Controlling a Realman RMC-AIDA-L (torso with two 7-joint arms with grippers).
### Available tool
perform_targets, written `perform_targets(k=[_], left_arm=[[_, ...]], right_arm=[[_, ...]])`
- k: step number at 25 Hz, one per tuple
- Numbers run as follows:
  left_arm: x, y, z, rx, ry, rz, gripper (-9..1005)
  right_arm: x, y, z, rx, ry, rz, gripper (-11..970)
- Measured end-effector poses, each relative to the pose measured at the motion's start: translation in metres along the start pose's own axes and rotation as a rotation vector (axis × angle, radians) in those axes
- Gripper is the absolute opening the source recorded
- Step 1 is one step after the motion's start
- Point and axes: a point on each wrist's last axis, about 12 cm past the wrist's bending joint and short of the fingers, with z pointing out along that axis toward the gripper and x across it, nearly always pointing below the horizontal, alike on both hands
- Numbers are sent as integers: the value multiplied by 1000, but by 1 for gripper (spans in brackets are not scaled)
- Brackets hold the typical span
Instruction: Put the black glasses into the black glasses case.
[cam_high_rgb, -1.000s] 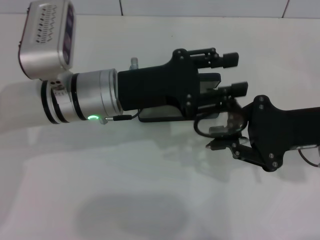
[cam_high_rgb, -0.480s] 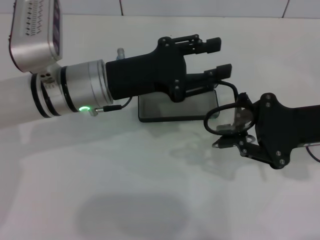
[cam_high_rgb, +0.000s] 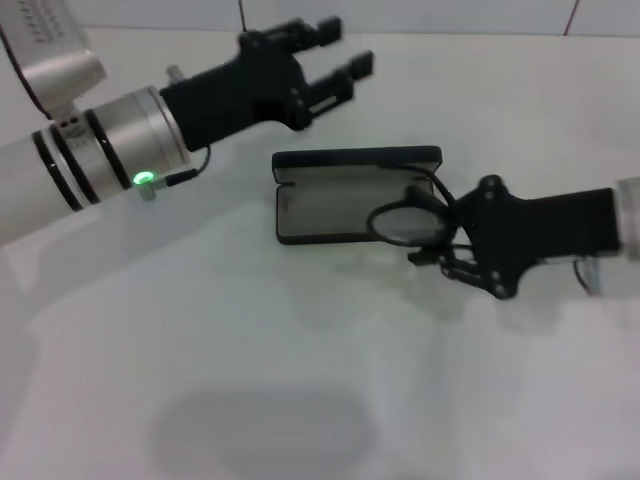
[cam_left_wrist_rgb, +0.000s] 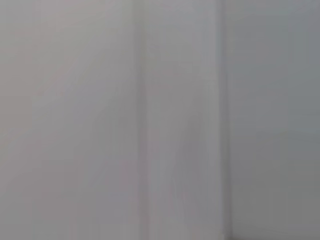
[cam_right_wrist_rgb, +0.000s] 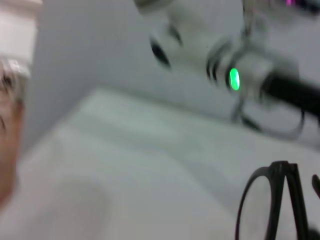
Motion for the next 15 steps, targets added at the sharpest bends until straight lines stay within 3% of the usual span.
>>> perform_targets(k=[6,15], left_arm=[[3,12,-20,-163,-75,-47,563],[1,12,-18,-160,-76,-50,563]], right_arm=[[-6,-18,44,79,280,-80,182],[-12,-17,76,124,402,-195,186]])
